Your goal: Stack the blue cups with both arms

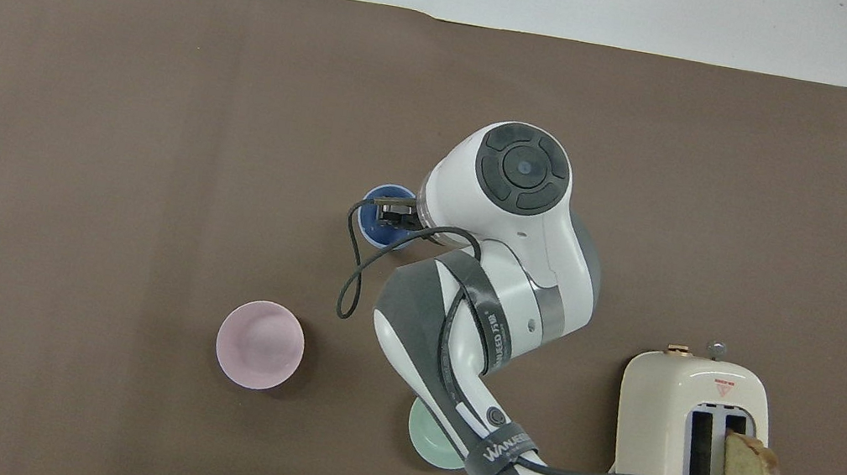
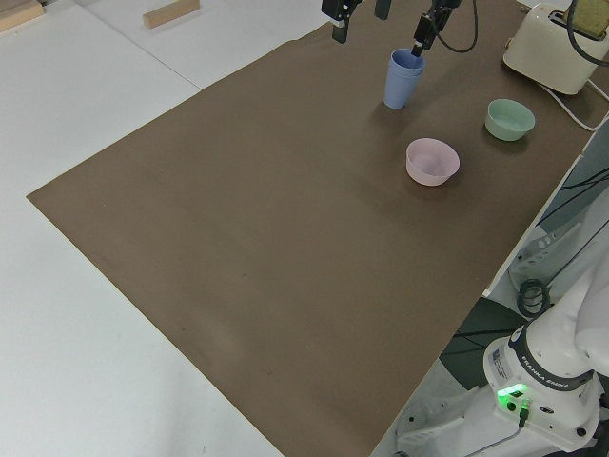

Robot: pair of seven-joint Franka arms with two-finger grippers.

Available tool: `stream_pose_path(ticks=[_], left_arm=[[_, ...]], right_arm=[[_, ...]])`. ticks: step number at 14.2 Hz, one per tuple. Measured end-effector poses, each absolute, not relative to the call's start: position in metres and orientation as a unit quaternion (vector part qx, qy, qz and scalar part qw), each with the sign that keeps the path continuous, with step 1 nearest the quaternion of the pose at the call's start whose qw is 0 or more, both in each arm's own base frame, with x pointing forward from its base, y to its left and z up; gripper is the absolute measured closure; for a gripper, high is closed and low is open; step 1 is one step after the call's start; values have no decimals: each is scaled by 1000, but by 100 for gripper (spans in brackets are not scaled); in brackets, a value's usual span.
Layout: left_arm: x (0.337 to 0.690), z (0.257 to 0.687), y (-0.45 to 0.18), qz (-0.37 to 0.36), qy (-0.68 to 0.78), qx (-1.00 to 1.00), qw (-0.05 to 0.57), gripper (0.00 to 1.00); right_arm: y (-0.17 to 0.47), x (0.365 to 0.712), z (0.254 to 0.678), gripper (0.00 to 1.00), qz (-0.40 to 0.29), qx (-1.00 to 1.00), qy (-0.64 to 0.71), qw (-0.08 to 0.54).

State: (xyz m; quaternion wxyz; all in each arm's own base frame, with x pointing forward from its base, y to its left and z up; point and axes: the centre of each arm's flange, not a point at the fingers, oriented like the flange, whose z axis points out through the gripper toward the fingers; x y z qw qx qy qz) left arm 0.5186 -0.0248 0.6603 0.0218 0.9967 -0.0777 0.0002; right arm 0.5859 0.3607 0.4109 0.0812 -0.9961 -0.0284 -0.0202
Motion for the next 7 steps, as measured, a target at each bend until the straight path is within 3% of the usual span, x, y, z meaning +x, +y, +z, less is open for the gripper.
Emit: stream_pose_path(ticks=[1,7], left_arm=[[519,660,-25,0,-78,997,22,0],[519,660,-25,0,-78,997,22,0]], right_arm=[[360,586,411,1,-21,-996,-28,81],[308,608,440,0,-27,-999,-14,41]])
